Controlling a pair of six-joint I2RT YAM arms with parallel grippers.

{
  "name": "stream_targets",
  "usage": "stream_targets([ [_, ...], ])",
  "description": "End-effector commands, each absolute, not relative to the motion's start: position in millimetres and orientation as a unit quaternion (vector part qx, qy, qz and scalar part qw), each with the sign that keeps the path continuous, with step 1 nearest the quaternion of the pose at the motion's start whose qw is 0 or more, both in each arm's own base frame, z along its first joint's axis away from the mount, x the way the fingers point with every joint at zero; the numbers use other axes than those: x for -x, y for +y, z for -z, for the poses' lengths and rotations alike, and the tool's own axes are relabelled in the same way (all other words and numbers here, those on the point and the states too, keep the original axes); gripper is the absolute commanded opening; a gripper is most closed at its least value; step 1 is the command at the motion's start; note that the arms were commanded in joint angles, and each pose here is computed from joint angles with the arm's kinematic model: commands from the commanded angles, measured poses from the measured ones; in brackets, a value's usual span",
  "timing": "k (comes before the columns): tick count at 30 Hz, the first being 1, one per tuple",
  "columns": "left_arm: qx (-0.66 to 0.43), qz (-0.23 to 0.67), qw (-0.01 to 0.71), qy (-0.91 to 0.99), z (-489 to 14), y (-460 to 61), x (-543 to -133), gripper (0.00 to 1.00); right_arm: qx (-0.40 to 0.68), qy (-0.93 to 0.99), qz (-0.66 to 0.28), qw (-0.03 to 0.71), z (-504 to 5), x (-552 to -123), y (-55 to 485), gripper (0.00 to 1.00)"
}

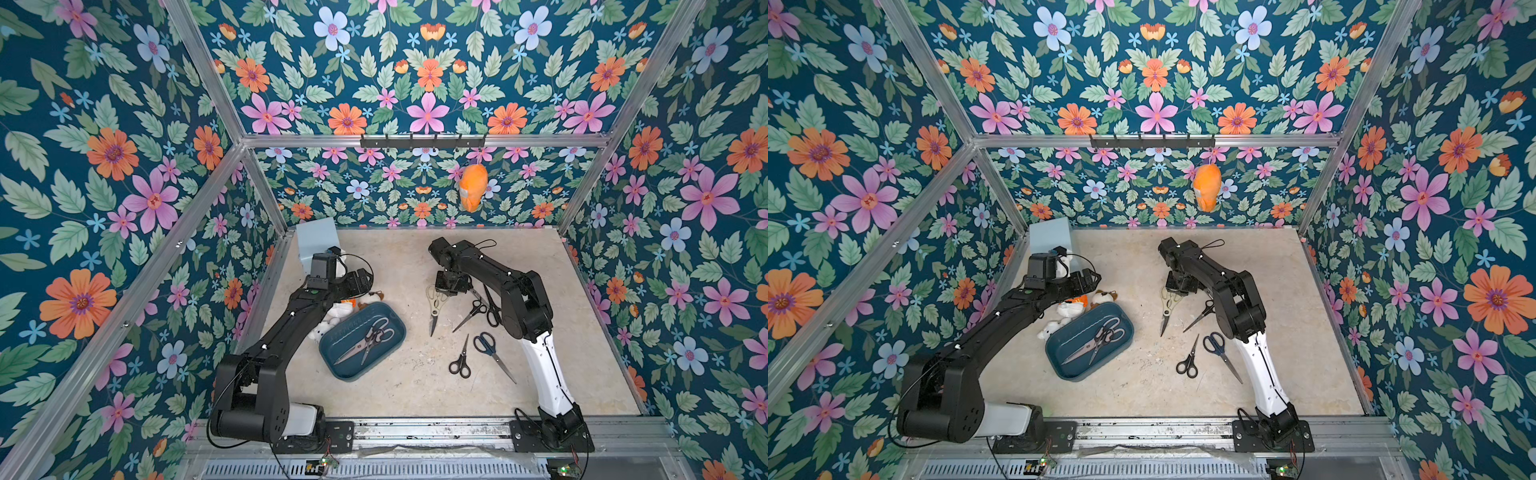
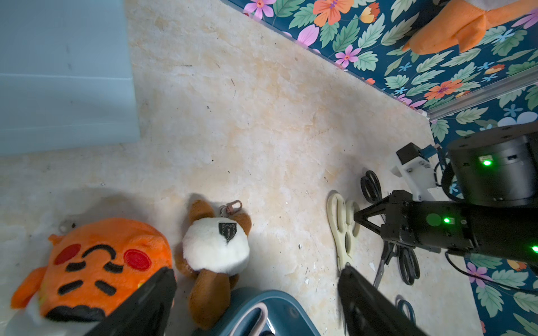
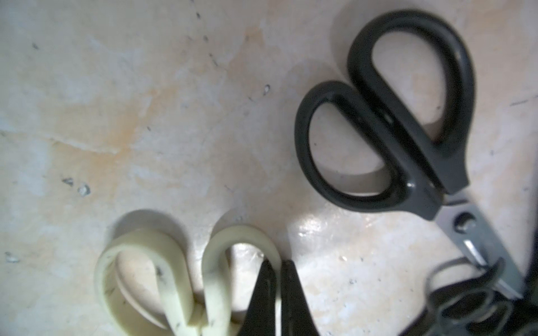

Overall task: Put the scissors into the storage box
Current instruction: Pick up the scissors from the center of the board.

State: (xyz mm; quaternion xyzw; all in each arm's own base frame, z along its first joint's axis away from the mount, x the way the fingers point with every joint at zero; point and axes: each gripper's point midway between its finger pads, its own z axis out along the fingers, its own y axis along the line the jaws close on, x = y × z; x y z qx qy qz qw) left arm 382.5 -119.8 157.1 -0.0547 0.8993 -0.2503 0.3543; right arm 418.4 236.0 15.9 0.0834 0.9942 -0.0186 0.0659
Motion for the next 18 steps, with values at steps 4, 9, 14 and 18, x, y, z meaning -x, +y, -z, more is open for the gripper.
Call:
stream_targets([
  [4,0.066,0.224,0.359,0.904,-149.0,-109.8,-383.8,0.93,-0.088,0.993,0.026,0.072,-26.6,-419.3,227.6,0.0],
  [9,0.071,0.223,0.365,0.901,-148.4,-109.3,-390.4,0.93,-0.09,0.991,0.01,0.096,-62.1,-424.9,229.9,0.0],
  [14,0.069,0.219,0.376,0.897,-153.1,-109.0,-402.3,0.93,-0.095,0.988,-0.008,0.119,-94.5,-427.1,232.2,0.0],
  [18,0.059,0.194,0.391,0.898,-150.0,-102.7,-408.7,0.94,-0.103,0.986,-0.028,0.126,-117.1,-424.1,235.5,0.0],
])
